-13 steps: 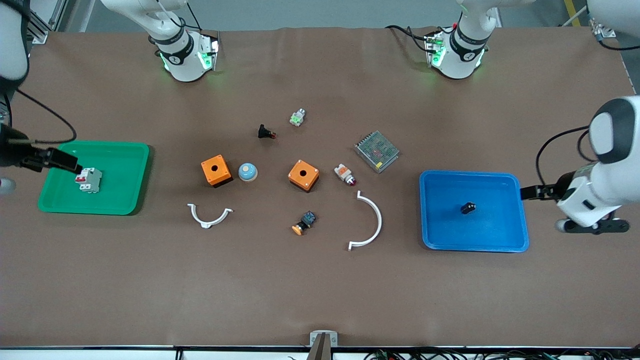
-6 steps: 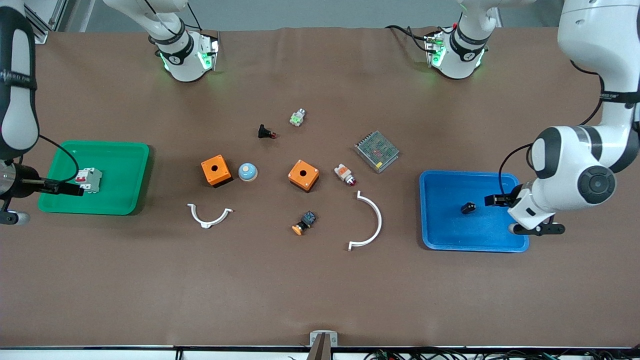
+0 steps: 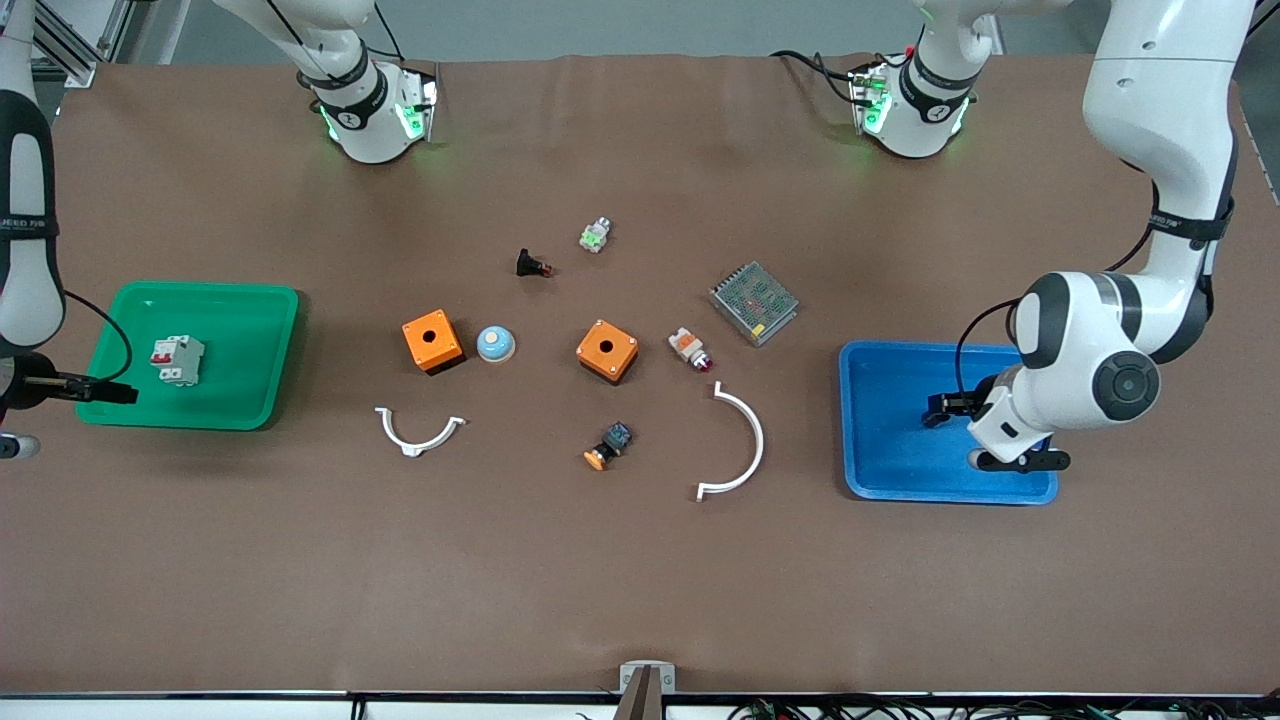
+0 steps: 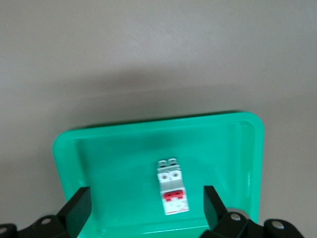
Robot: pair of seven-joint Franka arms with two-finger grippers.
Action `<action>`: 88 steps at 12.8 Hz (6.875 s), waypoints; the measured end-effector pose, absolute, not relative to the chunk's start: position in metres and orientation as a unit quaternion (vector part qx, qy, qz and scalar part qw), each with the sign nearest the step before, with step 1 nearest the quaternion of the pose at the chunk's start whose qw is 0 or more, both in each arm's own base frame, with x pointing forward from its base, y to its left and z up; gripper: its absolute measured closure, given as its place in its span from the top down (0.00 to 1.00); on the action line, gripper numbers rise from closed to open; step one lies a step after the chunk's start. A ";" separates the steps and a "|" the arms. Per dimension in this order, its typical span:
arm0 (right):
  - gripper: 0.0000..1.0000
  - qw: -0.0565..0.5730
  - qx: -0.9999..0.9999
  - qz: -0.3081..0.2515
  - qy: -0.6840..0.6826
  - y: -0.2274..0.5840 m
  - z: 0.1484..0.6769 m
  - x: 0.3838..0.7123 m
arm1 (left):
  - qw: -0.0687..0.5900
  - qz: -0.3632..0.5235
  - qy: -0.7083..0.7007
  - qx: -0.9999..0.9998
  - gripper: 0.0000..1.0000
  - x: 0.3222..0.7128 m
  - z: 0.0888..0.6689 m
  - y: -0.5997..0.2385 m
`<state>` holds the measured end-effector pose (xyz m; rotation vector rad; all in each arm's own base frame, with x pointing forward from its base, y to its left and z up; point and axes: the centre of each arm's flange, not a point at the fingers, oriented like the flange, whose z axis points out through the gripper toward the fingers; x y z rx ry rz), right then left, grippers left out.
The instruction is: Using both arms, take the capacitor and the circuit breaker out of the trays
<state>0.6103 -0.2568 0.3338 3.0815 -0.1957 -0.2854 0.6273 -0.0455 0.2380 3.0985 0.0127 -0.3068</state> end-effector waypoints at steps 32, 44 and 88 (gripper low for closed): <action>0.40 -0.013 0.980 -0.199 -0.016 -0.272 0.237 0.559 | 0.013 -0.039 0.150 0.988 0.34 0.596 0.233 -0.402; 0.40 -0.016 0.993 -0.117 0.001 0.110 0.375 0.675 | 0.052 0.018 0.168 0.984 0.94 0.608 0.234 -0.430; 1.00 0.010 0.998 0.014 -0.065 0.088 0.503 0.689 | -0.019 0.001 0.005 1.000 1.00 0.515 0.653 -0.065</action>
